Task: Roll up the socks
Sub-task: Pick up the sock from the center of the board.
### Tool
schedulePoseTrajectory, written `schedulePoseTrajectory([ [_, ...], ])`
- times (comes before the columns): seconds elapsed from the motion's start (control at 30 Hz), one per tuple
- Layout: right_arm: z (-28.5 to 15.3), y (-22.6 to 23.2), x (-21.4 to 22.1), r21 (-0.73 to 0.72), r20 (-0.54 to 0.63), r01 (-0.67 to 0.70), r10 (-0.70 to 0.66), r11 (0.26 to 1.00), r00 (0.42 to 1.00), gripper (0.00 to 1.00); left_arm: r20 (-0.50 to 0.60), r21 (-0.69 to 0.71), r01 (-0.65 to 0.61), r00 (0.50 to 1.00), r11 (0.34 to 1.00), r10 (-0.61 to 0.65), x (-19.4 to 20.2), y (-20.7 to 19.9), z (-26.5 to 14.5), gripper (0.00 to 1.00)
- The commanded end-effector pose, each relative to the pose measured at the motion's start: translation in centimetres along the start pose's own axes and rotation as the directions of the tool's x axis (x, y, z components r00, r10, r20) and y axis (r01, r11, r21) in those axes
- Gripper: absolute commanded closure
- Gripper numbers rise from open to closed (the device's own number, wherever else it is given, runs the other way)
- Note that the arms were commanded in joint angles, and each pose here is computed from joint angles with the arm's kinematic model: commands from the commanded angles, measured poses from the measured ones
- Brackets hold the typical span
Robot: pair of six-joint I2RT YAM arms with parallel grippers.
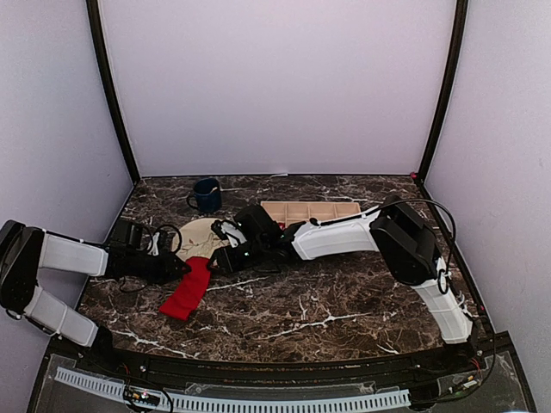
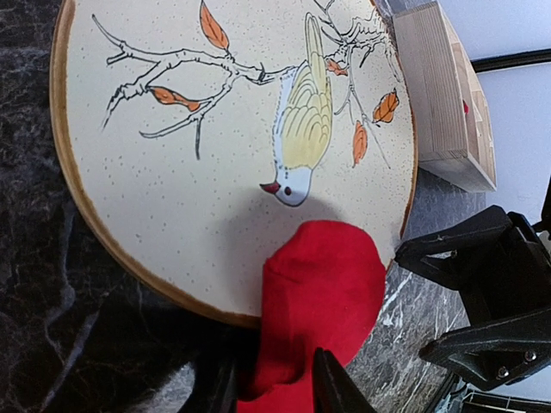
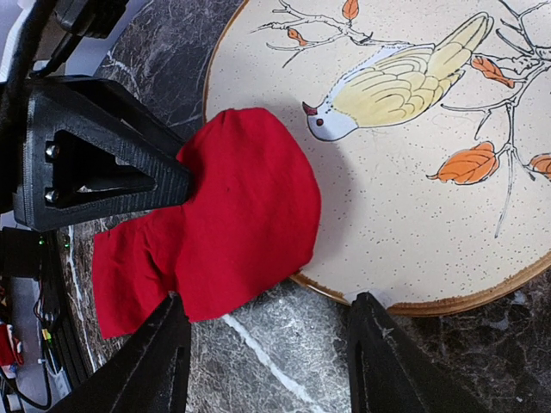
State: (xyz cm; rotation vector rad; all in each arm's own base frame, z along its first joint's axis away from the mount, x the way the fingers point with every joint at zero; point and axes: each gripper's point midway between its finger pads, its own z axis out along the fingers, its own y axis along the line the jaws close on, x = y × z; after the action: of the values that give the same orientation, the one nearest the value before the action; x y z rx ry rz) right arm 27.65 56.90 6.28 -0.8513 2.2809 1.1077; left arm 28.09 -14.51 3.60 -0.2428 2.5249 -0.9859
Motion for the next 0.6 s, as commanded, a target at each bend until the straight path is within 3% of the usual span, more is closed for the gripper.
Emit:
schedulePoseTrajectory([
  [0.0,0.3,-0.3,0.4,0.002,-0.005,0.008,-0.008,1.0,1.0,0.43,-0.014,0.016,0.015,1.0,1.0,-0.015,0.8,-0.5,-0.6,0.69],
  [0.13,0.1,-0.4,0.4,0.003,-0.001,0.008,-0.008,1.0,1.0,0.43,-0.022,0.02,0.008,1.0,1.0,-0.008,1.0,-0.8,-0.5,0.74],
  [0.3,-0.2,-0.4,0.4,0.004,0.005,0.008,-0.008,1.0,1.0,0.42,-0.036,0.023,-0.008,0.999,1.0,0.009,1.3,-1.2,-0.2,0.96],
  [0.57,-1.5,-0.5,0.5,0.028,0.021,0.012,-0.013,1.0,1.0,0.43,-0.045,0.018,-0.051,0.998,0.999,0.051,1.4,-2.3,0.2,1.0],
])
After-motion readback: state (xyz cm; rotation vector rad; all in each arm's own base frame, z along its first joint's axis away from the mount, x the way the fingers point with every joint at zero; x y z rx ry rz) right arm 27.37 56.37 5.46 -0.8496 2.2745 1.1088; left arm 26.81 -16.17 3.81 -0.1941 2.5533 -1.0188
